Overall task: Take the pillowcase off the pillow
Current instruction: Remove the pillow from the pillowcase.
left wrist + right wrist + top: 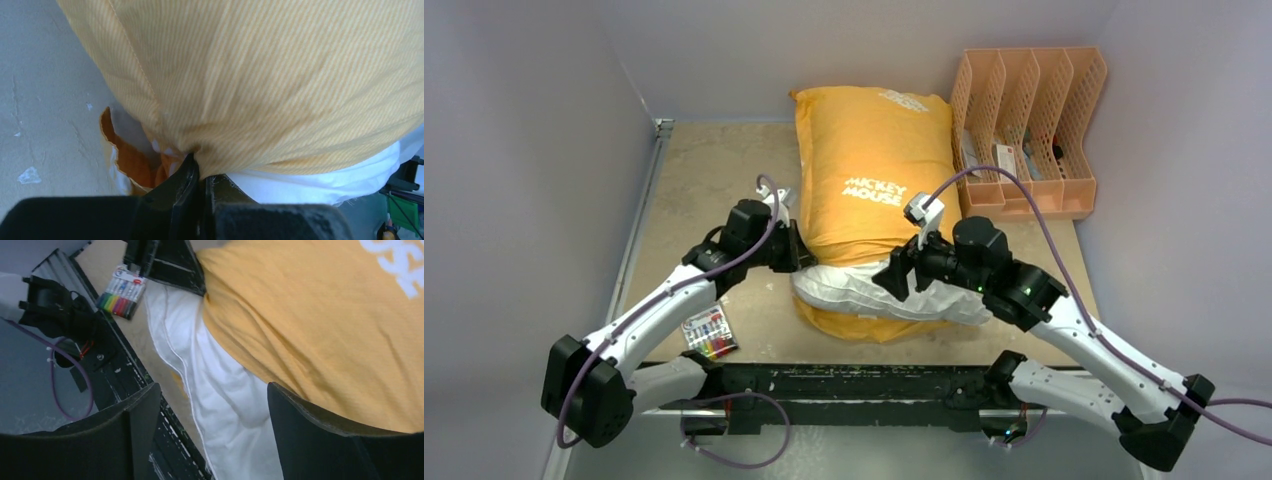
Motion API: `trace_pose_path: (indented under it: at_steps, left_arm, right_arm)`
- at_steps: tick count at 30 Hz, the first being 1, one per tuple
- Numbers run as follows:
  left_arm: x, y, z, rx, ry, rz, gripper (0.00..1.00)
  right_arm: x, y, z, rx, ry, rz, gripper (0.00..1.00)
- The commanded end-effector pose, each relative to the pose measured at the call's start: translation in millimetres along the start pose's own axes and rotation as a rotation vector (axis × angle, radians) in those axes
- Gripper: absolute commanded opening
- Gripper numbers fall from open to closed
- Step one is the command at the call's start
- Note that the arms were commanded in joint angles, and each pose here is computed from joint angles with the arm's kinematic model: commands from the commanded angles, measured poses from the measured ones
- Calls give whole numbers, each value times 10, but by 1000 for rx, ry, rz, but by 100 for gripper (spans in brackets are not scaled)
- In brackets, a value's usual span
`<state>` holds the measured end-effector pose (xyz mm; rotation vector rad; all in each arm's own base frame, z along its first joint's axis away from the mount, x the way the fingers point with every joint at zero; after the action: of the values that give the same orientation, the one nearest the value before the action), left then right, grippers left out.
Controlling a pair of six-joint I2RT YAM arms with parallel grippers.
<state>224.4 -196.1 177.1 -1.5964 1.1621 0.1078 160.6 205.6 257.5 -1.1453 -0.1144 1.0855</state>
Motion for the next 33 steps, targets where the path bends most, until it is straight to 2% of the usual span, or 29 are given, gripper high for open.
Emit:
trace_pose_path:
  at_steps: [1,5,6,11,15,18,21,23,25,26,27,29,30,32,33]
  left_arm:
    - [-162,-258,-64,-8,7,-130,0]
    - [-168,-292,-85,-23,14,-140,0]
    - [-167,-294,-88,-24,16,-140,0]
    - [-184,-243,-114,-23,37,-120,0]
    - [-211,-196,-141,-16,60,-107,0]
    - [-229,-166,-175,-16,87,-97,0]
    - [-267,-154,-220,-8,118,-99,0]
    - [-296,-148,-229,-2,120,-98,0]
    - [-336,-168,-247,7,123,-101,0]
    - [-357,-183,-252,16,121,-107,0]
    - [-379,-203,-227,22,95,-115,9]
    - [-454,-273,-105,30,-21,-144,28]
    - [-504,-315,-3,35,-108,-164,35]
    - [-568,-357,82,49,-185,-170,45]
    - [-559,-362,78,60,-180,-164,46]
  right_arm:
    - [15,-365,568,-179,-250,-87,80]
    - [391,-12,933,-480,-292,-41,81]
    - [482,28,984,-544,-298,-72,80]
    - [892,224,809,-836,-188,-171,77]
    - [1128,198,594,-921,-6,-265,80]
    - [1226,220,518,-971,56,-258,80]
    - [1250,121,411,-994,183,-316,79]
    - [1238,96,347,-984,243,-341,66]
    - [1230,67,273,-973,310,-363,38]
    - [1207,25,246,-978,347,-383,16]
    - [1140,-55,243,-980,379,-438,0]
    - [936,-115,340,-916,291,-578,0]
    - [870,-65,411,-900,184,-589,0]
    - [825,61,529,-819,22,-499,0]
    - [802,100,547,-817,-10,-461,0]
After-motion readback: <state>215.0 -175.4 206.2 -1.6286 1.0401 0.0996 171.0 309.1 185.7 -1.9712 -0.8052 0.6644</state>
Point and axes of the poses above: each gripper's point midway between its finger pads, its own x axis out along the fingers, its own z axis along the line the jaws close on, y = z × x, the point moved 4 cm from there along -x, back along the fingers, and after that the axes turned 15 degrees about x, right-handed, at the moved point
